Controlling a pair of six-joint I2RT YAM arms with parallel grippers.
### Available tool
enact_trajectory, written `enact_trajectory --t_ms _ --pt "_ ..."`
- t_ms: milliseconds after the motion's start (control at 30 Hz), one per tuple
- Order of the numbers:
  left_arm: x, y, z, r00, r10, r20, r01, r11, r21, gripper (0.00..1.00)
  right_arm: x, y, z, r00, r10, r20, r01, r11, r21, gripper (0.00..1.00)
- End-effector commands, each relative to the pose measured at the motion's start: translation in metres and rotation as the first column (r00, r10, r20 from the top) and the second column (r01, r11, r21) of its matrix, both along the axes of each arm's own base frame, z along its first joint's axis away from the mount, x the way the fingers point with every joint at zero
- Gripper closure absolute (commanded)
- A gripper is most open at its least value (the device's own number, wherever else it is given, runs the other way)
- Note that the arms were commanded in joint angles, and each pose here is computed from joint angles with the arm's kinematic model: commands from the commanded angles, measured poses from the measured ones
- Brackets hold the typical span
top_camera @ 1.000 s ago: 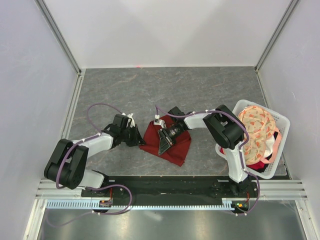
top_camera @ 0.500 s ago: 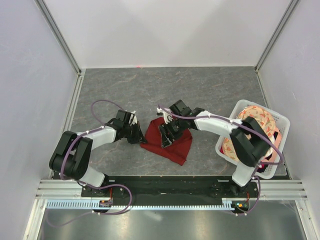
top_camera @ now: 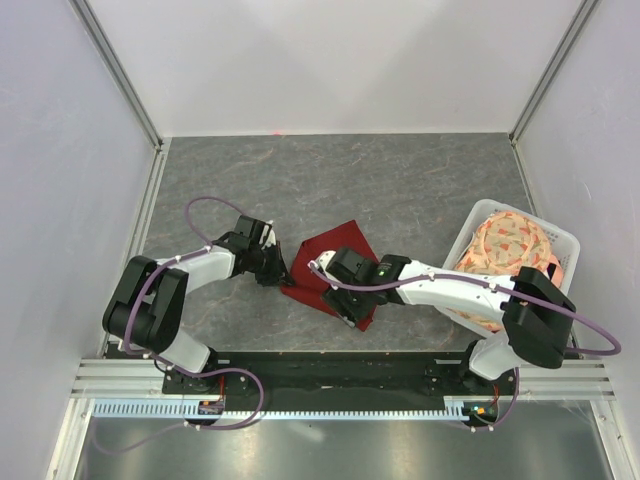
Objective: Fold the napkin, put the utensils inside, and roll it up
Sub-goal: Roll the napkin with the utensil
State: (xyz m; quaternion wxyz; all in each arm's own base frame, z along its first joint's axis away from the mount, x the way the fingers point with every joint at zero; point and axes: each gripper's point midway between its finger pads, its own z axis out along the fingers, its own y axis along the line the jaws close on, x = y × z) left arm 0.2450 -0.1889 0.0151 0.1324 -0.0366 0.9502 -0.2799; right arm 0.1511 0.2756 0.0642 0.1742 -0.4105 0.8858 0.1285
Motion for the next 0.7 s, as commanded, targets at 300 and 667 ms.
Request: enact_trajectory --t_ms 300,667 --pt "-0.01 0.015 -0.016 0.999 -0.027 -0.043 0.031 0.994 0.101 0.98 0.002 -0.01 -0.026 1.0 -0.023 -0.014 0.022 0.998 -0.054 0.46" --pt "-0.005 0.02 -0.018 0.996 -0.052 -0.069 0.062 0.986 0.155 0.98 -0.025 0.005 -0.026 0.887 0.118 -0.446 -0.008 0.97 0.241 0.7"
